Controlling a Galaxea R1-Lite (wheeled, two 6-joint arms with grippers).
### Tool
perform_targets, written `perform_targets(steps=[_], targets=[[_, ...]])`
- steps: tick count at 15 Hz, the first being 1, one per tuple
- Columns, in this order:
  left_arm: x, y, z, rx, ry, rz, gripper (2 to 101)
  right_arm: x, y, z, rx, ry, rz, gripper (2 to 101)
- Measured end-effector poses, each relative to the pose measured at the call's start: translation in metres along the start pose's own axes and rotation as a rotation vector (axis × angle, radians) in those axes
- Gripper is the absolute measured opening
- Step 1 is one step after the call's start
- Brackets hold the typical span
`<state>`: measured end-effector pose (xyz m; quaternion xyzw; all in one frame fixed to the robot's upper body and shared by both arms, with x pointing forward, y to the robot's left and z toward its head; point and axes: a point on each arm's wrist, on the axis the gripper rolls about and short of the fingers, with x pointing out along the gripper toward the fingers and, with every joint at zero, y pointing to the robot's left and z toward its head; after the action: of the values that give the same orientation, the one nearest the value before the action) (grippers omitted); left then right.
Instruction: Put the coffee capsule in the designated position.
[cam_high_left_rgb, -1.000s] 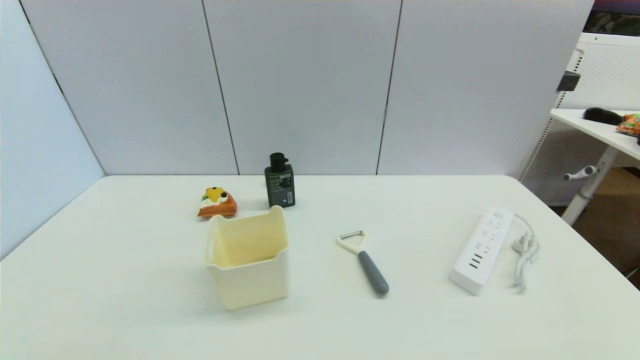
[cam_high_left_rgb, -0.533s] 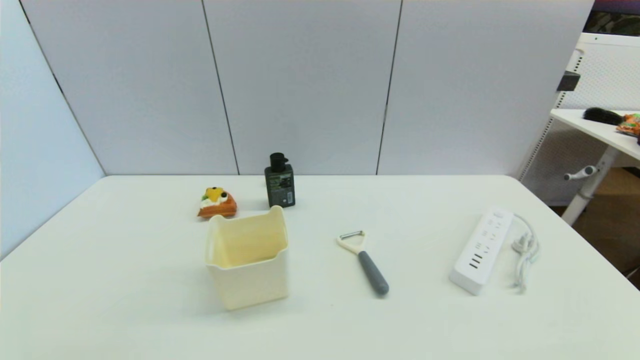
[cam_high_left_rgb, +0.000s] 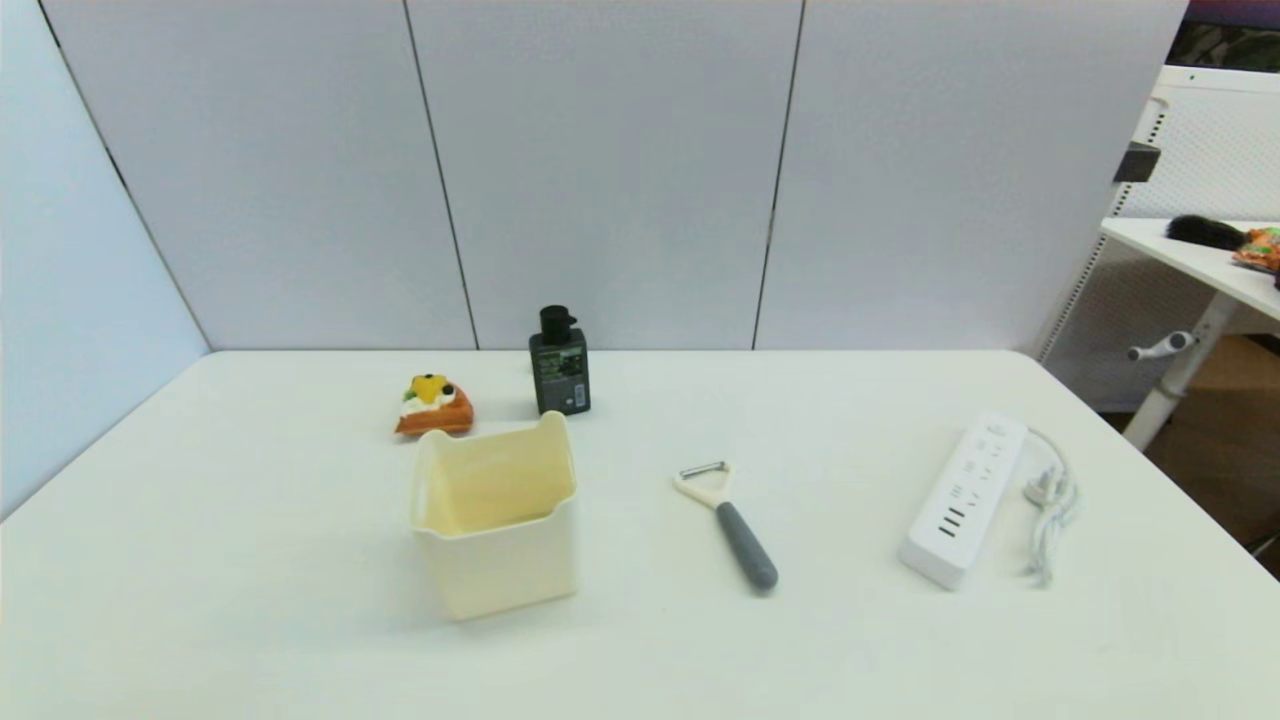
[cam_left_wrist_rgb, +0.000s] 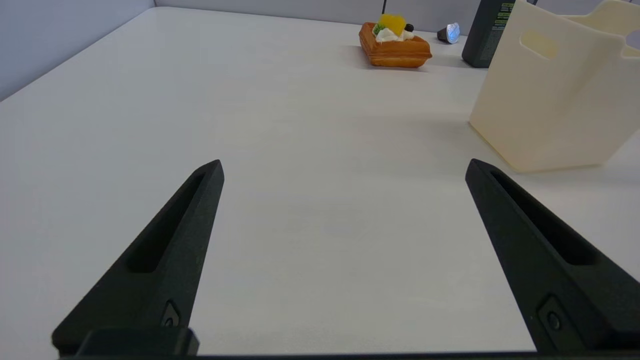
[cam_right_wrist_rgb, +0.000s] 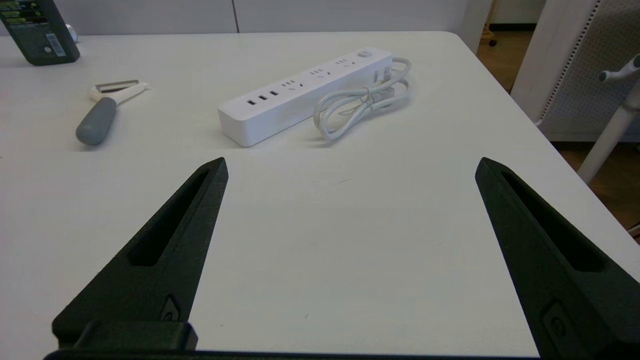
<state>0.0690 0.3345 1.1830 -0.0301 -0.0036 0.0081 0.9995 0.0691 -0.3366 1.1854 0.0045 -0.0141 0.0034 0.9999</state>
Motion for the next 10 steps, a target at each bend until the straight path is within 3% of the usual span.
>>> perform_targets(steps=[10], targets=[[0.0000, 0.0000, 0.0000, 0.000, 0.000, 0.000, 97.8, 0.0000, 0.0000, 0.0000, 0.000, 0.000, 0.000, 98.0]])
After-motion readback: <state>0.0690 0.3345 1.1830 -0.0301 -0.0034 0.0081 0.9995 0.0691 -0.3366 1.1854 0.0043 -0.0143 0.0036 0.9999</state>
